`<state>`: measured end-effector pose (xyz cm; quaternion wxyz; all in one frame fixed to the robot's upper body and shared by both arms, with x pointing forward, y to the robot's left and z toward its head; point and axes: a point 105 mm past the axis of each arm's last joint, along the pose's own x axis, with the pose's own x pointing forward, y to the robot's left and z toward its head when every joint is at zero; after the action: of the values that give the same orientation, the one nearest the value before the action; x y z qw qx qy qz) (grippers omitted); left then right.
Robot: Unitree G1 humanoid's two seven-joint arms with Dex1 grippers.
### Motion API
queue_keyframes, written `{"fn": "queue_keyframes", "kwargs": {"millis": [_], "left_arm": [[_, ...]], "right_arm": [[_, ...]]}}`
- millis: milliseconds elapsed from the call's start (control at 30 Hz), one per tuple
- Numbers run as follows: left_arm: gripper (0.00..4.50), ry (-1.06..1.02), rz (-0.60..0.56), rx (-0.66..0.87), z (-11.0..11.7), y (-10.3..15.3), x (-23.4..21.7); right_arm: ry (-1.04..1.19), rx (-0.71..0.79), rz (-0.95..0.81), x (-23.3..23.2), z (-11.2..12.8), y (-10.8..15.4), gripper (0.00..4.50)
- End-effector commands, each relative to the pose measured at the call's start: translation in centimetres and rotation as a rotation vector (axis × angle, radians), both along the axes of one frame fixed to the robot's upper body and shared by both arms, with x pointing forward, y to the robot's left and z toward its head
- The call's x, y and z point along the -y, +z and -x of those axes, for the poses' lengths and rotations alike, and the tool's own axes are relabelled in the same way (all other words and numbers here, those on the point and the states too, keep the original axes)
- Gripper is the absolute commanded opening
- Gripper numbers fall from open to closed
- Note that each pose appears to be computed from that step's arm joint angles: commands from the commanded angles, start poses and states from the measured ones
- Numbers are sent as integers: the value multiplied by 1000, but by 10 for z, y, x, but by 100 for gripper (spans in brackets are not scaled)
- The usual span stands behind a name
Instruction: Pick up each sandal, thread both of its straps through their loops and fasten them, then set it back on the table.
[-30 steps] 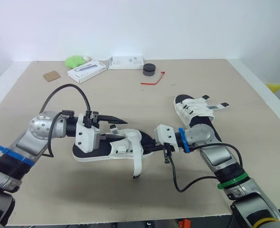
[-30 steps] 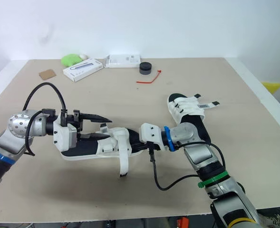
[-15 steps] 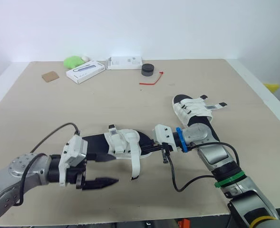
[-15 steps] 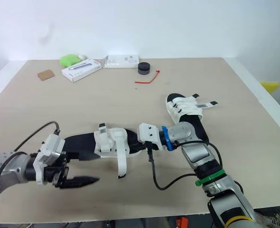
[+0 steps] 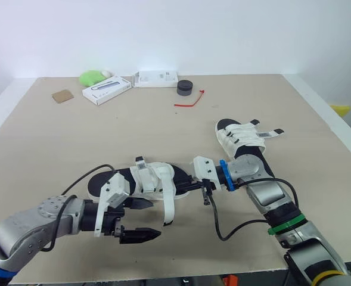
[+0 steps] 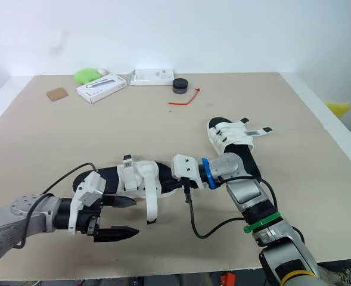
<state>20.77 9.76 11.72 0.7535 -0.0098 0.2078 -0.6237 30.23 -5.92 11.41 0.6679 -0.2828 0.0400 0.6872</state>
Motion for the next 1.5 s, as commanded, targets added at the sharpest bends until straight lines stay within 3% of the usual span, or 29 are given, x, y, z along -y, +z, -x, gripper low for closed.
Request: {"fn": "queue_keyframes", "kwargs": {"millis": [33, 367, 467, 500, 533, 700, 767, 933, 1167, 1267, 1367, 1500], "left_arm": [[447, 5, -7, 8, -7, -6, 8], [447, -25, 13, 8, -17, -15, 25], [387, -50, 34, 5, -17, -13, 28], [323, -57, 33, 6, -18, -13, 29], [299, -61, 32, 3, -18, -14, 30], [61, -77, 32, -26, -20, -19, 36], [6, -82, 33, -45, -20, -20, 37], [6, -72, 45, -63, -23, -16, 32], [6, -151, 239, -143, -18, 60, 11], [6, -185, 229, -138, -15, 77, 6], [6, -163, 202, -79, -26, 89, 7], [6, -142, 154, -13, -40, 89, 7]], "right_arm": [[-5, -7, 27, 4, 1, -3, 0], [-10, -6, 29, 5, 2, -3, 0], [-11, -6, 28, 4, 2, -3, 0], [-11, -6, 27, 4, 3, -3, 0], [-11, -6, 27, 4, 3, -4, 0], [-16, -4, 25, 4, 4, -4, 0], [-18, -3, 26, 5, 4, -4, 0], [-24, 0, 27, 6, 4, -3, 0], [-27, 1, 27, 7, 4, -3, 0], [-25, 1, 26, 7, 4, -3, 0], [-22, 0, 24, 5, 4, -3, 0], [-21, 1, 20, 4, 3, -3, 0]]}}
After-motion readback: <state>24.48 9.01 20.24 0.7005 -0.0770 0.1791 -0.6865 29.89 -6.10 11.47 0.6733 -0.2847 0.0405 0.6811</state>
